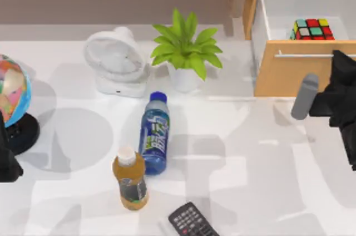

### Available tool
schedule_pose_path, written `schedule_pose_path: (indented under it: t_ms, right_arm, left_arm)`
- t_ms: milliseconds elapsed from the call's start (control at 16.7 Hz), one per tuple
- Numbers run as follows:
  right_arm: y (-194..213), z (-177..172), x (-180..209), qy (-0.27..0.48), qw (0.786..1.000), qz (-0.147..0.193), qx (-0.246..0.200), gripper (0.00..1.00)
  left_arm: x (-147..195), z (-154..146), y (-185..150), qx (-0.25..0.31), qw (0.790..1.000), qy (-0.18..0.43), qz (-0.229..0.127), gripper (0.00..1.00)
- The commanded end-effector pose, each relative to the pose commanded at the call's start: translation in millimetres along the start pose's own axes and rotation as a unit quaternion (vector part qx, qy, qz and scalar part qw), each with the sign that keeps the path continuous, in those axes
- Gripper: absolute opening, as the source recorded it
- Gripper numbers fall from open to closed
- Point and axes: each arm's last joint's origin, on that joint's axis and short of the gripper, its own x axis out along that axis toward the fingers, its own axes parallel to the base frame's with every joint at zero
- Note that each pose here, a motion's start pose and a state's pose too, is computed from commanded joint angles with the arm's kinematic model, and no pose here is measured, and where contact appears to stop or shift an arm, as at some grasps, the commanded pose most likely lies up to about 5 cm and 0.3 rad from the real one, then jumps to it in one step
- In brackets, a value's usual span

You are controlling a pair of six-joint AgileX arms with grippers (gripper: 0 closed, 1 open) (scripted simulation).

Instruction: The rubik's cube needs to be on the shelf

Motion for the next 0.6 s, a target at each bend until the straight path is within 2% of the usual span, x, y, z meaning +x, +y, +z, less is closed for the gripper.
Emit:
schedule_pose_path:
  t_ms: [300,540,600]
  right_arm:
    - [-0.4,-1.3,-36.9,0.001,1.000,0.001,0.000,0.00]
    - [-0.6,-1.4,-38.5,0.001,1.000,0.000,0.000,0.00]
    - [-0.6,-1.4,-38.5,0.001,1.000,0.000,0.000,0.08]
  left_arm:
    - [0.0,0.0,0.0,0.000,1.000,0.000,0.000,1.00]
    - [0.0,0.0,0.0,0.000,1.000,0.000,0.000,1.00]
    - [0.0,0.0,0.0,0.000,1.000,0.000,0.000,1.00]
